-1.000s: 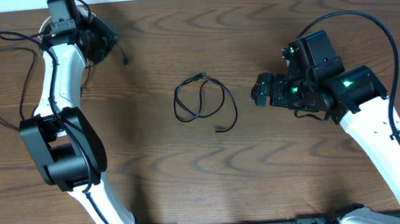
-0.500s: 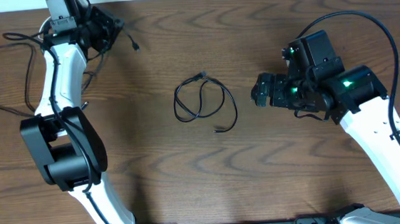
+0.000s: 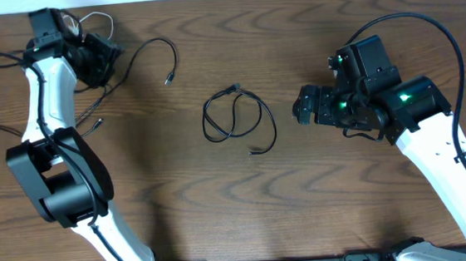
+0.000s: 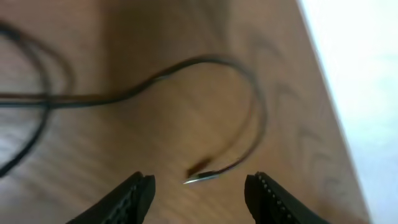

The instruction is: Untangle cables

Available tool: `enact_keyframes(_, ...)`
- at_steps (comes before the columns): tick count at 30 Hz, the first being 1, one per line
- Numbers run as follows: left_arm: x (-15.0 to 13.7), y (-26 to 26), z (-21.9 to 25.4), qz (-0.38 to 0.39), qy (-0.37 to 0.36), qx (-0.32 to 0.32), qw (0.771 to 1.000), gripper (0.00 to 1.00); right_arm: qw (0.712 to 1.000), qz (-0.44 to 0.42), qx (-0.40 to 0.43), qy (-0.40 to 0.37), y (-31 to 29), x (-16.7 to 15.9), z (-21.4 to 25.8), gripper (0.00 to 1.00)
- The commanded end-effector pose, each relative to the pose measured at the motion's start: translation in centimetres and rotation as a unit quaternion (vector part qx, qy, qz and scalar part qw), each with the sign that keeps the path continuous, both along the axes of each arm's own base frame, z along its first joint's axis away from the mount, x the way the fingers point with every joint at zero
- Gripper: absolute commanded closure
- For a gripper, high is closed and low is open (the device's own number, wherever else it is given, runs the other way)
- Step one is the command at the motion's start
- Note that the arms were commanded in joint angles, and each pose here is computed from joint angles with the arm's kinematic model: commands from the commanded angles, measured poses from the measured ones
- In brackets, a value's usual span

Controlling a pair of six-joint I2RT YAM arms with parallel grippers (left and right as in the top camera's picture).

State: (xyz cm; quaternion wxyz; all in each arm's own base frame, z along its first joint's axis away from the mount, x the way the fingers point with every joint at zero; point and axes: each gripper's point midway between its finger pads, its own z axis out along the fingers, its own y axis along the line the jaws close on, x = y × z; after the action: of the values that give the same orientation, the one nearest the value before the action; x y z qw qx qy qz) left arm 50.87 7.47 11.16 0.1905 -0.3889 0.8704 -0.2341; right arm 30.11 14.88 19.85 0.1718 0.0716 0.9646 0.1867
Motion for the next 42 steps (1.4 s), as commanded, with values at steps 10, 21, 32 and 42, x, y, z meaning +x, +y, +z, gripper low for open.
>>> enact_keyframes(10,-4.4,-5.8,-1.6,-0.225,0.047,0.082,0.970,0.45,1.000,0.008,0.000,-0.021,0.3,0.7,0.6,0.01)
enact_keyframes(21,-9.8,-17.3,-5.3,-0.352,0.117,0.071,0.926,0.46,0.999,-0.001,-0.039,0.028,-0.3,1.2,-2.8,0.01)
enact_keyframes(32,-13.9,-21.4,-7.1,-0.367,0.184,0.079,0.908,0.46,0.998,-0.001,-0.044,0.048,-0.3,1.0,-3.7,0.01)
enact_keyframes(42,-14.2,-22.8,-0.7,-0.389,0.115,0.071,0.911,0.52,0.998,-0.001,-0.044,0.048,-0.3,1.0,-3.7,0.01)
